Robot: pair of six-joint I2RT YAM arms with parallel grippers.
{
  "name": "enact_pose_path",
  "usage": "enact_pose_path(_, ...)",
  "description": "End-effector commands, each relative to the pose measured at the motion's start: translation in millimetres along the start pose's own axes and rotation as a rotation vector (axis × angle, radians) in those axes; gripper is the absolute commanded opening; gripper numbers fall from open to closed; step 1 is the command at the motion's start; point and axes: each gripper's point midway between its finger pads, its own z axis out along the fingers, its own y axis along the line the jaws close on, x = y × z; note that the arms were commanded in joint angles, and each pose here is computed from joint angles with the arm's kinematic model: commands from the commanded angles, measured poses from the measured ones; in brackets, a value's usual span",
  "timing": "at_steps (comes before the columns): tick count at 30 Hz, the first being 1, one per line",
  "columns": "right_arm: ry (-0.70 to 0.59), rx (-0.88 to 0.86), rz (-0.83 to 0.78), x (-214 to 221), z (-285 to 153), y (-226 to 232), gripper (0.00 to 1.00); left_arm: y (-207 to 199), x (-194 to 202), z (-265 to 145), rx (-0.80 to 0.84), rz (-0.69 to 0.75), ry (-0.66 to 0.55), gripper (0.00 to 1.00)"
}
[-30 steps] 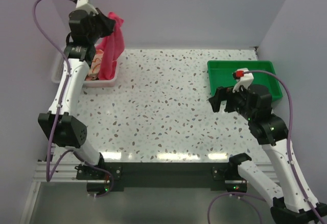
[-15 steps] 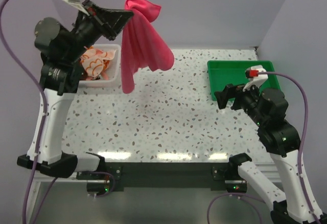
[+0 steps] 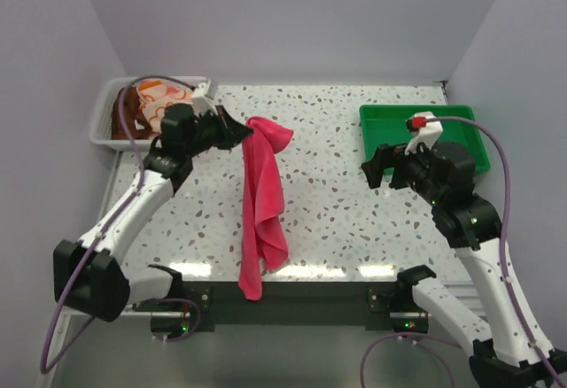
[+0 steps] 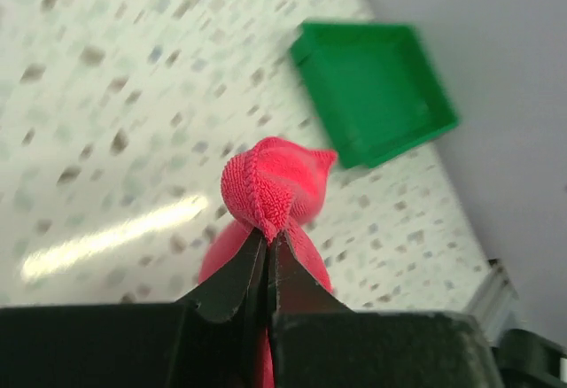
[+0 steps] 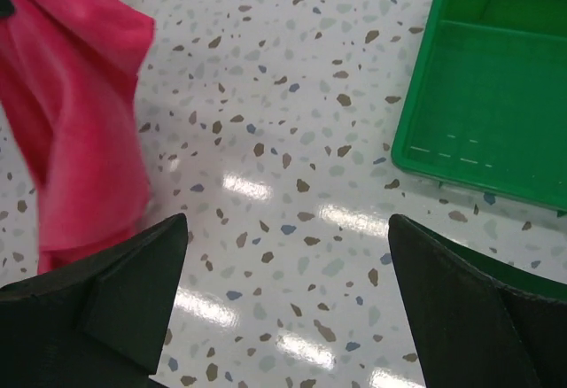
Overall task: Fold and stack the towels
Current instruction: Move the towel to the center of the board, then flatten out the crumpled towel
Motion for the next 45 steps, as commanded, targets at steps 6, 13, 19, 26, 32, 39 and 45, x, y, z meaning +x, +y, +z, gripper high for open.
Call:
enact_pose_path(6,0.276,-0.105,0.049,57,62,18,0.99,159,55,14,-0.570,0.129,0.136,0.11)
enact_pose_path(13,0.396,-0.180,0.002,100,107,61,0.95,180,52,-16,-0.757,0.161,0.179,0.67)
enact_pose_path(19,0.489,-0.213,-0.035,135,132,97,0.81,160,56,-59,-0.790,0.147,0.158,0.94)
enact_pose_path(26,0.590,-0.264,-0.074,183,137,132,0.75,122,163,-82,-0.619,-0.044,0.339,0.89)
enact_pose_path(32,0.699,-0.273,-0.119,240,123,145,0.75,106,222,-93,-0.579,-0.095,0.418,0.86)
enact_pose_path(39,0.713,-0.248,-0.129,264,132,146,0.59,108,262,-88,-0.598,-0.072,0.510,0.79)
enact_pose_path(45,0.727,-0.253,-0.121,277,139,148,0.42,117,274,-91,-0.642,-0.056,0.535,0.60)
